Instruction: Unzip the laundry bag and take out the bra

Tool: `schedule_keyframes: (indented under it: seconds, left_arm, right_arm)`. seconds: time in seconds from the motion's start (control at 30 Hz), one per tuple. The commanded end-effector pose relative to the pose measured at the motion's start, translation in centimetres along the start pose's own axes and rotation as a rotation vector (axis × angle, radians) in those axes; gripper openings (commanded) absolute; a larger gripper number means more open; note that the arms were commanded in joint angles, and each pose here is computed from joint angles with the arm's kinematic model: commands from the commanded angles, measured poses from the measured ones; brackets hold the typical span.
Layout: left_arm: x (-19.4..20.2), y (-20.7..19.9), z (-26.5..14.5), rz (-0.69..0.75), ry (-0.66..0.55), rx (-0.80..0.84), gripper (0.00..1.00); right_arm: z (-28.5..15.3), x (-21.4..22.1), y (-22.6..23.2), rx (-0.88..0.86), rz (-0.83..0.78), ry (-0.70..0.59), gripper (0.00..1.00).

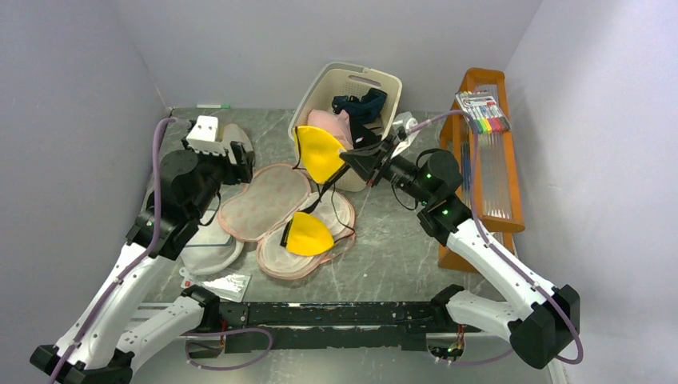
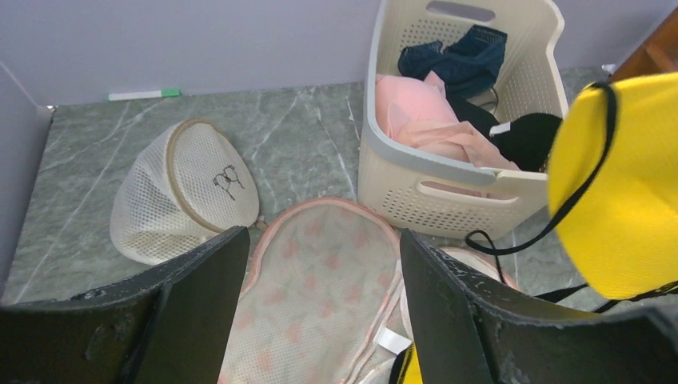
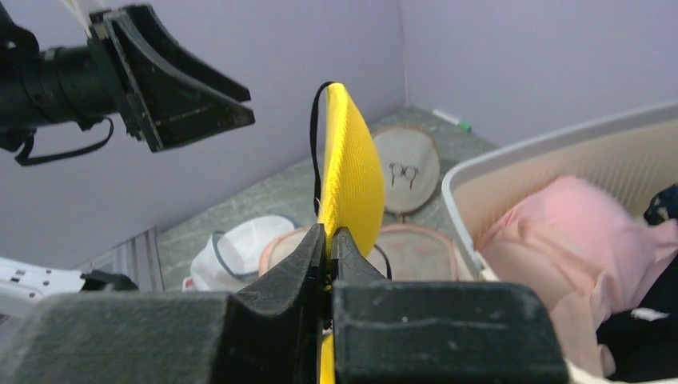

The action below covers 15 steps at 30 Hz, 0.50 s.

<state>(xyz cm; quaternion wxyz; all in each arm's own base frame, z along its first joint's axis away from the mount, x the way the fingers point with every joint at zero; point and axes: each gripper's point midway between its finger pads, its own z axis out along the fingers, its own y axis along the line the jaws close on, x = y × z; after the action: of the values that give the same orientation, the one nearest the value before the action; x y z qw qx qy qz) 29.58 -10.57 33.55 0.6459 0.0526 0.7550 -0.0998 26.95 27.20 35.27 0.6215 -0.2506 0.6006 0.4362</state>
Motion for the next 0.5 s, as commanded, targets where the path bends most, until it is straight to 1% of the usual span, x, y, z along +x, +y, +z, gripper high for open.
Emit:
schedule_keyframes:
  seconds: [0.0, 0.13, 0.3, 0.47]
  left_arm:
    - [-1.6, 1.4, -1.1, -0.033, -0.068, -0.066, 0.8]
    - [-2.0, 1.7, -1.6, -0.043, -0.088, -0.077, 0.81]
    - [-2.0, 1.6, -1.6, -0.046, -0.085, -0.074, 0.81]
    - [-2.2, 1.5, -1.7, -0.051, -0.087, -0.066, 0.81]
  right_arm:
    - [0.3, -4.5, 0.3, 0.017, -0.062, -0.119, 0.0]
    - [0.9, -8.1, 0.6, 0.024, -0.092, -0.202, 0.0]
    - [1.1, -13.8, 1.8, 0.006, -0.139, -0.322, 0.0]
    - [1.1, -18.1, 2.9, -0.011, -0.184, -0.432, 0.0]
